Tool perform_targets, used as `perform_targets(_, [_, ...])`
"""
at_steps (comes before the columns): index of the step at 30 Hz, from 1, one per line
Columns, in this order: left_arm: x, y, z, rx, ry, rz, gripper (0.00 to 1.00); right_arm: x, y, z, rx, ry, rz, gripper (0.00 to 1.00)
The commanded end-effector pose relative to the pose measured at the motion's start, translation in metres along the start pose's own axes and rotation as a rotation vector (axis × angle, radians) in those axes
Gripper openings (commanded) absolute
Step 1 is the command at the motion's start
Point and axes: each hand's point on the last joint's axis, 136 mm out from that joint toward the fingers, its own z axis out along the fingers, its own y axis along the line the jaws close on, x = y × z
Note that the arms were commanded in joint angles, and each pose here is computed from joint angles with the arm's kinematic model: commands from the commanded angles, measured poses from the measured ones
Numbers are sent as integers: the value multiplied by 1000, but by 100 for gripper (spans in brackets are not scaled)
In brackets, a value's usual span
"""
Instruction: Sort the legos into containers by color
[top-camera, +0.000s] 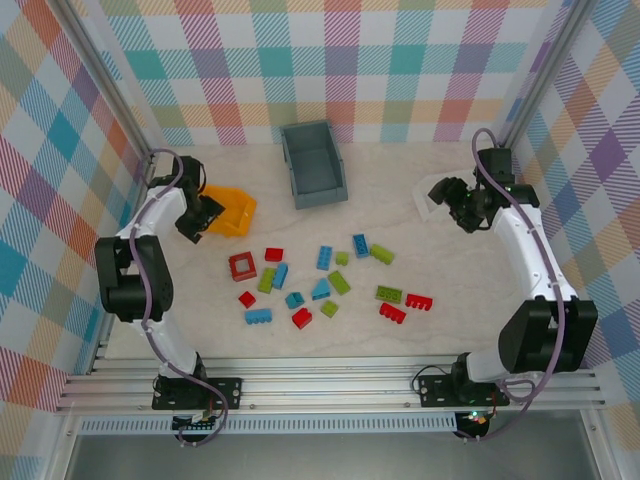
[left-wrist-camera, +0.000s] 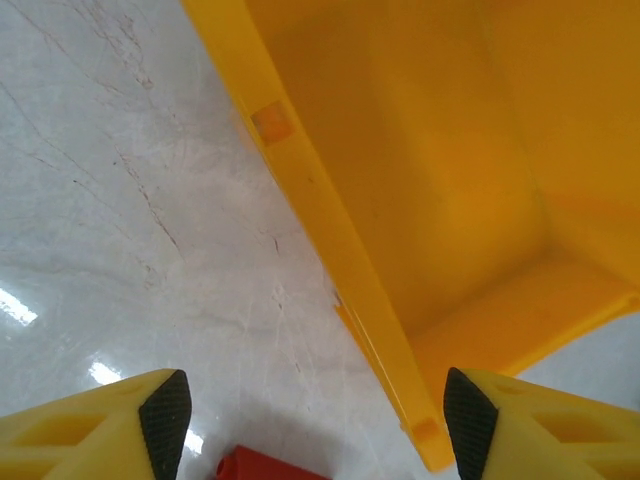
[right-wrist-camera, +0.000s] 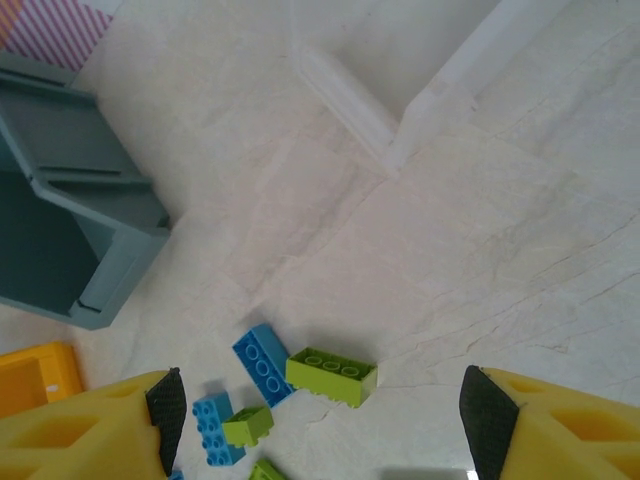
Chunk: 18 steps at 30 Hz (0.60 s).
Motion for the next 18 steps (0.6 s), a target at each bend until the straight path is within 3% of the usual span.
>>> perform_targets(1, [-6,-6,3,20,3,1,65,-19,-2,0,-13,-22,56,75])
perform_targets(7, [-6,-10,14,14,9,45,54,-41,-29,27,43,9,186,75])
perform_targets(18, [-16,-33,32,14,-3,207,9,-75,-54,96,141,56,255,70])
